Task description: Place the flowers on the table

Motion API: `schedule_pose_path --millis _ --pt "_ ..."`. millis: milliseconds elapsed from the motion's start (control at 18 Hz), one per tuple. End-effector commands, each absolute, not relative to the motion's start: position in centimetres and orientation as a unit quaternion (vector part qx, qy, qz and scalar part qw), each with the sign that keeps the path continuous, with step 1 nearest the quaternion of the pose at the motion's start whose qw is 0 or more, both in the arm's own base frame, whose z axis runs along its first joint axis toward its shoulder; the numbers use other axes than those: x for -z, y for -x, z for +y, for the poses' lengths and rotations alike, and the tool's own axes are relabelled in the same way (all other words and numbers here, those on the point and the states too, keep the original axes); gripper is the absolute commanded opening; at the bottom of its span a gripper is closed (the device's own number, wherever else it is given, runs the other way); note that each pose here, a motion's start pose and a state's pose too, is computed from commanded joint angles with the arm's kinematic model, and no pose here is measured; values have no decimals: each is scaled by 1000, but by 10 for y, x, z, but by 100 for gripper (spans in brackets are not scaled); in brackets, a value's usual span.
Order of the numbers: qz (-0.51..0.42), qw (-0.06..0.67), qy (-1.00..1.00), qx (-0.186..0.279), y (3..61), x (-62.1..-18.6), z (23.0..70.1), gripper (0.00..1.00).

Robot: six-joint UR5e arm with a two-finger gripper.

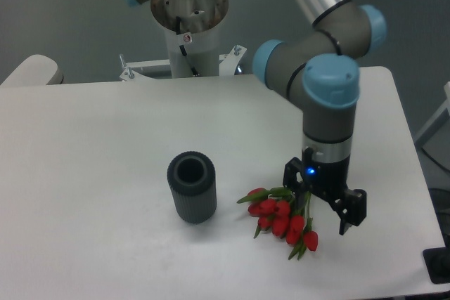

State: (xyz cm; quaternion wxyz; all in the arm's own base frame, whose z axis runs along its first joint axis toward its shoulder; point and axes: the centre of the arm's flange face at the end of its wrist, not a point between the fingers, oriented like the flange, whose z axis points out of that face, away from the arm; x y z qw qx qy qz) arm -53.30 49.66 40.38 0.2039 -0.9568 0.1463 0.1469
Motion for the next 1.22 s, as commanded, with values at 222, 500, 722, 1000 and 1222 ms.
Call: schedule_pose_path --millis 222,500,722,1000,1222 --pt "130 247 952 -128 550 -425 474 99" --pt "117 276 946 -127 566 -436 453 99" --pt "110 297 941 -121 580 -436 434 99" --pt "122 296 939 -123 581 -434 431 99" --pt "122 295 940 -122 580 -433 431 99"
